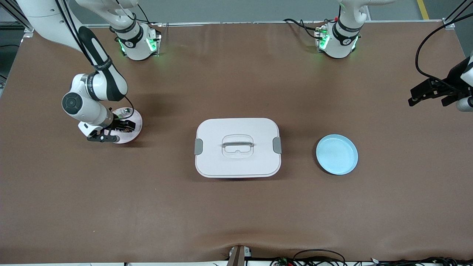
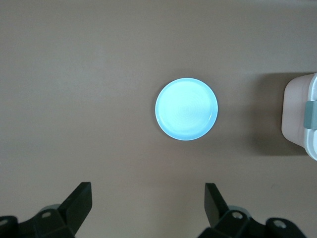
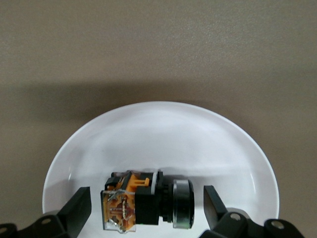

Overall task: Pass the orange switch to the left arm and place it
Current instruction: 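Lower the right gripper and close it on the orange switch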

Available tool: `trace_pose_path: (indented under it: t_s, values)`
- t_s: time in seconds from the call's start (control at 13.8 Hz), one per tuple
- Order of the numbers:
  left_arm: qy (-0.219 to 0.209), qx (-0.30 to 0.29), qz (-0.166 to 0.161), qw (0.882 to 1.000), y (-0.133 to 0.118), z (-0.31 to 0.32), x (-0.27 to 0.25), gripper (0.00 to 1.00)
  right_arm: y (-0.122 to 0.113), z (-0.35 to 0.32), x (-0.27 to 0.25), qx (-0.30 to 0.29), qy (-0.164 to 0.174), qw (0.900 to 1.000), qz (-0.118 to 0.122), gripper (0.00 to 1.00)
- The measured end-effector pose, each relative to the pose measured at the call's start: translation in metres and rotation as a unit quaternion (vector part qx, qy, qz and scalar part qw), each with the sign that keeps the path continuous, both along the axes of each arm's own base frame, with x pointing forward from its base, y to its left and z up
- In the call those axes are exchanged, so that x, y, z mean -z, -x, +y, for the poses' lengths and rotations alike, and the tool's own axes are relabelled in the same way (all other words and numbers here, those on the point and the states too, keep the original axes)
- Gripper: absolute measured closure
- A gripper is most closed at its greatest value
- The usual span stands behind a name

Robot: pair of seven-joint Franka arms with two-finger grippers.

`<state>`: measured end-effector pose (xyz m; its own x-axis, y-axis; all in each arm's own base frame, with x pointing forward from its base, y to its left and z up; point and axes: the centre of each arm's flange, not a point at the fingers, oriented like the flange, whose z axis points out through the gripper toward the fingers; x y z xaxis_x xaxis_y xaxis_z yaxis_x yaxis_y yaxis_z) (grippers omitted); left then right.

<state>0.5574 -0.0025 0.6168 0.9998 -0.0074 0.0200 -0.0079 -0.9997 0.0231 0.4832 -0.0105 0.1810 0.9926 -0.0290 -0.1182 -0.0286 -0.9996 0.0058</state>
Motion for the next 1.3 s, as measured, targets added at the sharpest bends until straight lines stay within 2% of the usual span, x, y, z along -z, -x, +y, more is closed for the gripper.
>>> trace_pose_path:
  t_s: [0.36, 0.58, 0.65, 0.72, 0.8, 1.08, 1.3]
  values:
    - [0.000, 0.000, 0.000, 1.000, 0.000, 0.000, 0.000, 0.00, 0.001, -0.001, 0.001, 0.001, 0.000, 1.000, 0.002, 0.00]
    - [0.000, 0.000, 0.000, 1.000, 0.000, 0.000, 0.000, 0.00, 0.004, -0.001, 0.003, 0.002, 0.000, 1.000, 0.006, 0.04]
    - [0.000, 0.000, 0.000, 1.000, 0.000, 0.000, 0.000, 0.00, 0.004, -0.002, 0.003, 0.006, 0.001, 1.000, 0.007, 0.11]
    - [0.000, 0.000, 0.000, 1.000, 0.000, 0.000, 0.000, 0.00, 0.005, -0.001, 0.004, 0.014, 0.002, 1.000, 0.008, 0.23]
    - [0.000, 0.000, 0.000, 1.000, 0.000, 0.000, 0.000, 0.00, 0.005, -0.001, 0.003, 0.020, 0.003, 1.000, 0.008, 0.28]
    - [0.000, 0.000, 0.000, 1.000, 0.000, 0.000, 0.000, 0.00, 0.005, -0.001, 0.003, 0.027, 0.004, 0.999, 0.019, 0.27]
    - [0.000, 0.000, 0.000, 1.000, 0.000, 0.000, 0.000, 0.00, -0.007, -0.001, -0.011, 0.029, 0.004, 0.999, 0.034, 0.27]
